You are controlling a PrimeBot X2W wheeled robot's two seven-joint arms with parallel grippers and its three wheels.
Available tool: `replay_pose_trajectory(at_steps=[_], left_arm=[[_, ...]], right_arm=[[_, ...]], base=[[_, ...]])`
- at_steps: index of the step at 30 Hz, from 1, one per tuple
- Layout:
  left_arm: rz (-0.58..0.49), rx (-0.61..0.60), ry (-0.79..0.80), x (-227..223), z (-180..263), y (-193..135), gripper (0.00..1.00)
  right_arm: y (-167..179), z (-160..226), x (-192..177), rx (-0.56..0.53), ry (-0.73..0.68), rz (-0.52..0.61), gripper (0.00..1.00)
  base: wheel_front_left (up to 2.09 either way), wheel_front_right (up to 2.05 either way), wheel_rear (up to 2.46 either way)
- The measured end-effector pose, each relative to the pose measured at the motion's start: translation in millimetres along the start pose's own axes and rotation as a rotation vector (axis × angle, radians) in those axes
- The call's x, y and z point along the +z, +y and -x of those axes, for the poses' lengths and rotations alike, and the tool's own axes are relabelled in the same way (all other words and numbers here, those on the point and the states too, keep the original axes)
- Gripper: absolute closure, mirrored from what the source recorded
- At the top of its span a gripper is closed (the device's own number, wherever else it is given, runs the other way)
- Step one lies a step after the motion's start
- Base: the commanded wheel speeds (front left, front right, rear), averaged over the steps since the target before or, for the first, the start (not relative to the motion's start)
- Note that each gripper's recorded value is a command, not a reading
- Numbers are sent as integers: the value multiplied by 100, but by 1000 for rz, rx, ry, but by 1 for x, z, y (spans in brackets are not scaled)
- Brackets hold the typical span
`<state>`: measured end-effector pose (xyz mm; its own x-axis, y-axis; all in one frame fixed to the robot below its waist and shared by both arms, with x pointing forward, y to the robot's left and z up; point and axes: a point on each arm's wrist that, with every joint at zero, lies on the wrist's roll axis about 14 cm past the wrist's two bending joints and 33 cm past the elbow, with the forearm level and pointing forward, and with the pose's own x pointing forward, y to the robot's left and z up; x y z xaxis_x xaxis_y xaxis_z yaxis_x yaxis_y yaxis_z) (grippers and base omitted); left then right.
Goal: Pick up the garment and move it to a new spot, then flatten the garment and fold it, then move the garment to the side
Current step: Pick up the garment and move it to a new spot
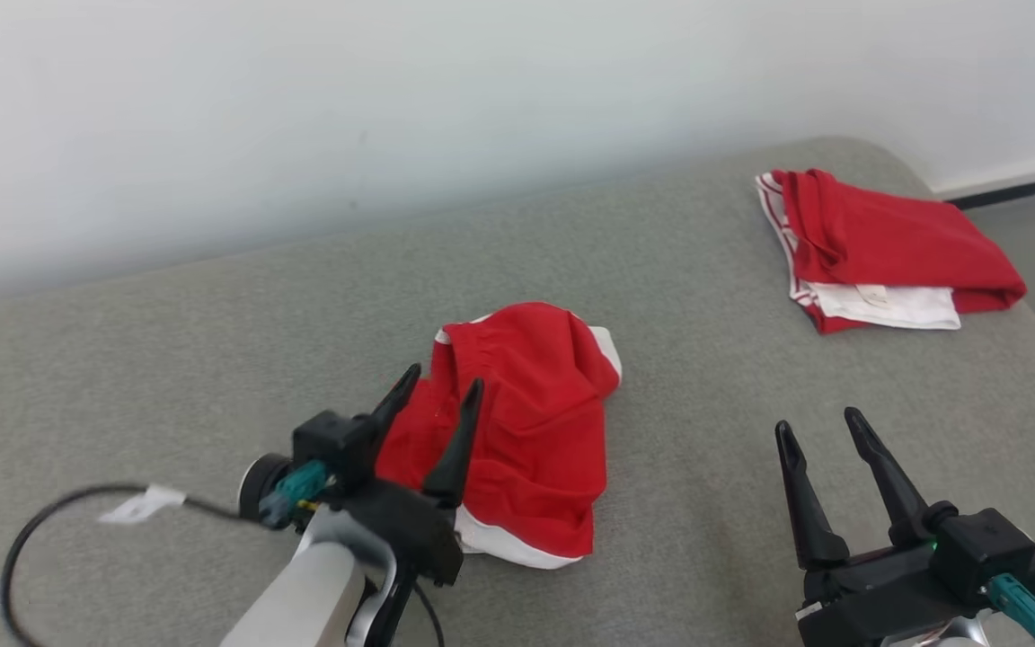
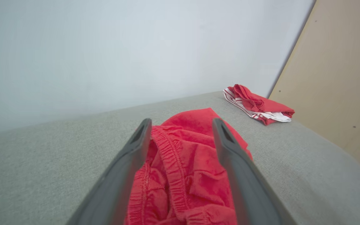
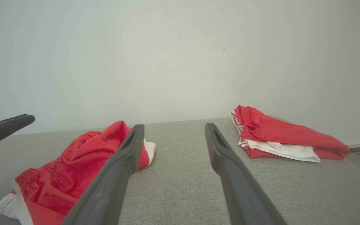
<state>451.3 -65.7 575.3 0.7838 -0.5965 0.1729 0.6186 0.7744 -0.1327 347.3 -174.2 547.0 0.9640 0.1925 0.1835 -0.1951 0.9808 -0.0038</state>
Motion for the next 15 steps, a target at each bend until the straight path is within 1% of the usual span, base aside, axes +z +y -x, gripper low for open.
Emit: replay_pose_trajectory(at_steps=[3,7,15], left_arm=[[-17,52,-45,11,18,13,0],[-8,175,-95,22,52,41,0],[-38,417,-213,54,131,87,0]], right_arm=[[2,-1,4,13,-13,3,0],[4,0,4,19,-16,0,0],[20,1,6,59,-28,-12,0]], base=[[0,0,0],[0,0,0],[0,0,0]])
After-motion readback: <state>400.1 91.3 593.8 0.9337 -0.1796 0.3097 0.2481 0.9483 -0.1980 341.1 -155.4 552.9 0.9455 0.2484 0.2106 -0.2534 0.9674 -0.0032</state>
